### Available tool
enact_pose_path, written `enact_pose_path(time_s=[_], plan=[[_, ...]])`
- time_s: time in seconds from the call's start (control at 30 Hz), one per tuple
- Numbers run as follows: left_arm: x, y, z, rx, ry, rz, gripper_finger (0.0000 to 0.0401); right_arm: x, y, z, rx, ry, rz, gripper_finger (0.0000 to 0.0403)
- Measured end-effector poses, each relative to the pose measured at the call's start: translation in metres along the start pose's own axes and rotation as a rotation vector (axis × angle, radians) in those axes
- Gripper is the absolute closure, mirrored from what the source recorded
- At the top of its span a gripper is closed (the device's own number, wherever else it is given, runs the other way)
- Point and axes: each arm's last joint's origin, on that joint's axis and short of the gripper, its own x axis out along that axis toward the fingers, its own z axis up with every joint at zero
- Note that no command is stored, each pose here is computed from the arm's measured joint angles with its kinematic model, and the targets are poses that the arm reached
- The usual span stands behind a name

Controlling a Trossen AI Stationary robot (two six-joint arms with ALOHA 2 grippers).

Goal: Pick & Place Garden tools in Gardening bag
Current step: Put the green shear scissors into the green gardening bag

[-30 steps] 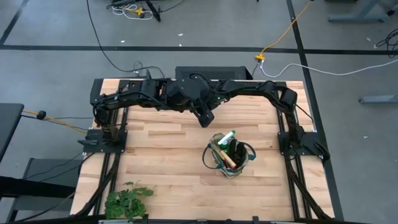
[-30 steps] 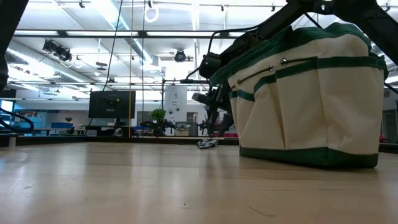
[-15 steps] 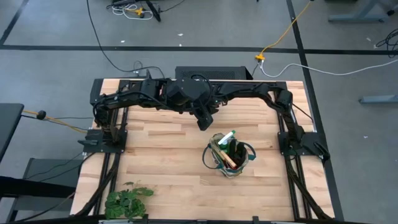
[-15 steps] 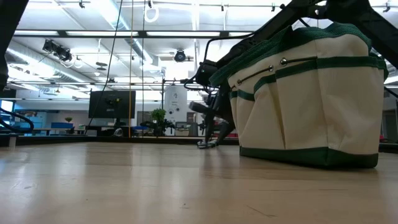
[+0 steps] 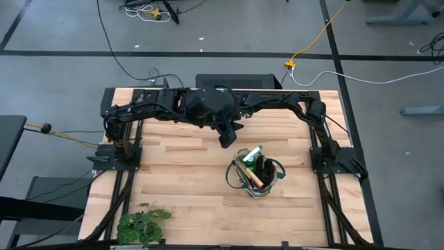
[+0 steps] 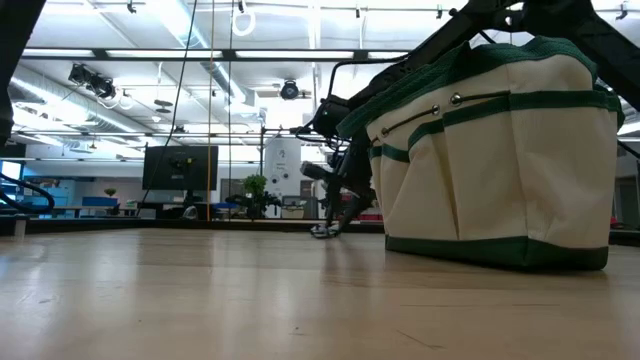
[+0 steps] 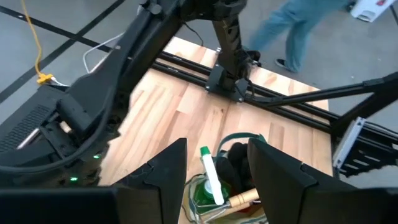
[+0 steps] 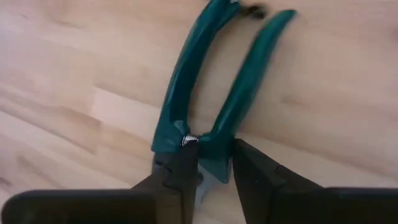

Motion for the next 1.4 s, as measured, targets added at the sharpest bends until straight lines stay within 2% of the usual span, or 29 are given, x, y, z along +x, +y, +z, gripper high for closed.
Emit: enact_pose_path(time_s=[0.17,0.3,0.57,0.8,1.0,1.23,1.4], plan=[[0.0,-0.001,0.0,0.012,0.008,-0.021,0.0224,-0.005,0.003,0.006,0.009,-0.027,0.046,0.0314],[0.0,-0.001,0.0,0.019,0.008,-0.021,0.0224,-0.004,0.001,0.007,0.019,-0.01,0.049,0.0306],[-0.001,-0.005,-0.002,0.06,0.015,-0.041,0.0224,0.001,-0.001,0.0,0.022,0.009,-0.007,0.0285],[-0.001,-0.005,-0.003,0.07,0.03,-0.049,0.0224,0.001,0.006,-0.01,-0.006,0.02,-0.011,0.0284],[-0.001,-0.004,-0.004,0.073,0.042,-0.044,0.0224,-0.001,0.001,-0.021,-0.039,0.082,-0.097,0.0293],[-0.001,-0.003,-0.007,0.096,0.063,-0.026,0.0224,-0.004,0.012,-0.021,-0.049,0.057,0.003,0.03],[-0.001,-0.001,-0.008,0.083,0.076,0.011,0.0224,-0.007,0.012,-0.018,-0.028,0.058,0.024,0.0299]])
